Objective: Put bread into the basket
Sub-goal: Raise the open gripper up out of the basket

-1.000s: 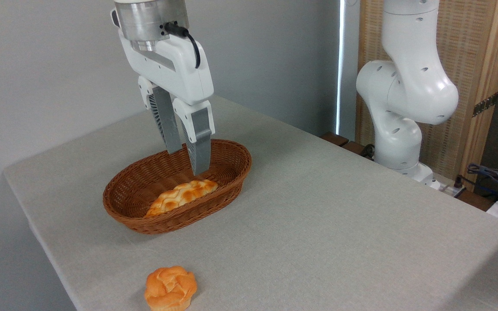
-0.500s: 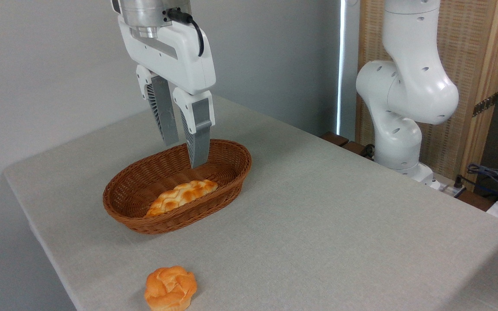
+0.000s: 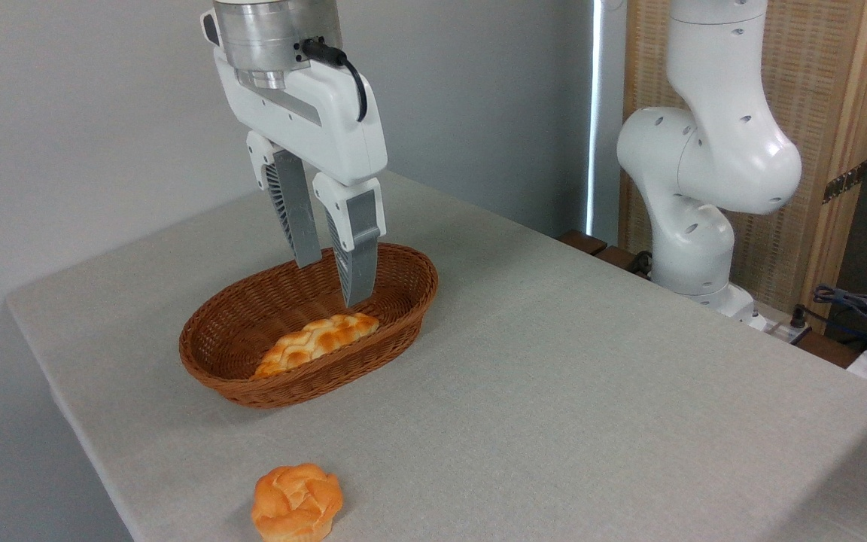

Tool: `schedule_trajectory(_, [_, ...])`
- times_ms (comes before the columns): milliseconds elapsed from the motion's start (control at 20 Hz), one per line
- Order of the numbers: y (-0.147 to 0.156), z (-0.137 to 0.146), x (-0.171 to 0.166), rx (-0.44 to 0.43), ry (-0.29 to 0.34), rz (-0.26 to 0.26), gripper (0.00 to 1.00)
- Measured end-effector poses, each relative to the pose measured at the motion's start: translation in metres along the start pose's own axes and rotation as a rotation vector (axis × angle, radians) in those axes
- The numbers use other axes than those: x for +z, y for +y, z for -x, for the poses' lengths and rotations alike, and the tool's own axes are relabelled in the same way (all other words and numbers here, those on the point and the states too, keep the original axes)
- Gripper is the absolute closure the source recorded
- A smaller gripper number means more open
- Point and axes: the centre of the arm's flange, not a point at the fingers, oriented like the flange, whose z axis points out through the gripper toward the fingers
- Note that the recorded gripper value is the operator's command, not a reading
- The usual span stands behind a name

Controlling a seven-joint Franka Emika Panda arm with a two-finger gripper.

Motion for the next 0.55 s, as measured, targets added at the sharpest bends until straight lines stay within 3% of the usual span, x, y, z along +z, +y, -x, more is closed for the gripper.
schedule_trajectory(550, [0.0077,0.0024,0.0079,0.006,-0.011,0.011,0.0])
